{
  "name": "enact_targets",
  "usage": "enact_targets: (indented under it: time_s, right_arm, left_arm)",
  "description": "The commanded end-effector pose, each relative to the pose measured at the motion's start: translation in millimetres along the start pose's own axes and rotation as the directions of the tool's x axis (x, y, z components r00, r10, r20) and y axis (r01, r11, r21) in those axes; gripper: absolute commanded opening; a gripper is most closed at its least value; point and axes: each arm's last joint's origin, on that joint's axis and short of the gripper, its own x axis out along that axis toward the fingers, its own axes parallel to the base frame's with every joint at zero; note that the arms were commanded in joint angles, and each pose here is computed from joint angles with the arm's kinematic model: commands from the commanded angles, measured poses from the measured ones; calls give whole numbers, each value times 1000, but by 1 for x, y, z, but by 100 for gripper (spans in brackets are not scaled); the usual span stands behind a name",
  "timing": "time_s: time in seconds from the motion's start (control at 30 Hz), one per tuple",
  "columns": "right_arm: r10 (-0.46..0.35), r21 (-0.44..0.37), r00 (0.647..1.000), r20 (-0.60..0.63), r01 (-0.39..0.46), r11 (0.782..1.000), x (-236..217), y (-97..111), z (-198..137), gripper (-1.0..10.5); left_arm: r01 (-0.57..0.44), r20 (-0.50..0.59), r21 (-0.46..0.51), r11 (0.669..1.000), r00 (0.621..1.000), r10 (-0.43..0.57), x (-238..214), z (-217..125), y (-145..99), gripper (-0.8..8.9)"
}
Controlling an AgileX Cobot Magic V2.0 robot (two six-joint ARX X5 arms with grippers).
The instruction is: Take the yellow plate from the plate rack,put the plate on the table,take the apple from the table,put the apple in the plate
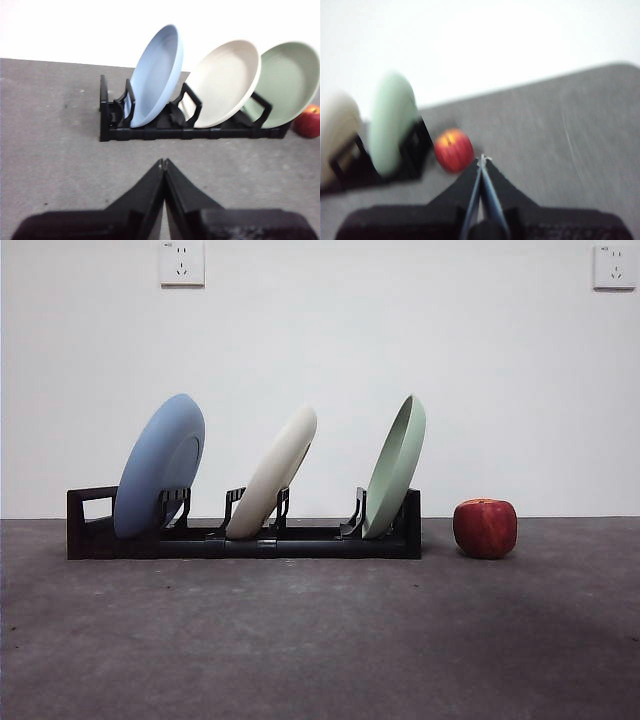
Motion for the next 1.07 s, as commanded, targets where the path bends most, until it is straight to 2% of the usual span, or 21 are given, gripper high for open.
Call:
enact_targets:
  time_s: [0.03, 0.13, 0.23, 0.43, 0.57, 0.67, 0.77, 1.07]
  right_arm:
    - [38, 33, 999, 39, -40, 999, -4, 7, 23, -11]
    - [92, 34, 996, -1, -91, 995, -6, 14, 46, -11]
    - [121, 12, 984, -130, -121, 993, -8, 20, 65, -11]
    - [151, -85, 918, -367, -194, 977, -10, 31, 100, -11]
    - [163, -72, 891, -425, -212, 975, -11, 38, 126, -11]
    - [232, -54, 850, -473, -291, 955, -12, 43, 140, -11]
    - [262, -33, 815, -517, -325, 945, -14, 47, 151, -11]
    - [266, -17, 799, -539, -327, 945, -17, 50, 161, -10]
  left_arm:
    - [36, -10, -34, 999, 999, -36, -5, 15, -4, -6]
    - [97, -22, -35, 995, 995, -97, -10, 34, -10, -7]
    - [154, -47, -43, 987, 987, -156, -14, 55, -16, -6]
    - [251, -151, -34, 967, 955, -254, -21, 95, -27, -6]
    - [312, -235, -30, 950, 921, -310, -25, 121, -34, -6]
    - [356, -283, -22, 934, 894, -347, -28, 138, -38, -6]
    - [366, -309, -19, 931, 883, -353, -31, 151, -41, -6]
    - [419, -324, -15, 908, 857, -401, -31, 162, -48, -5]
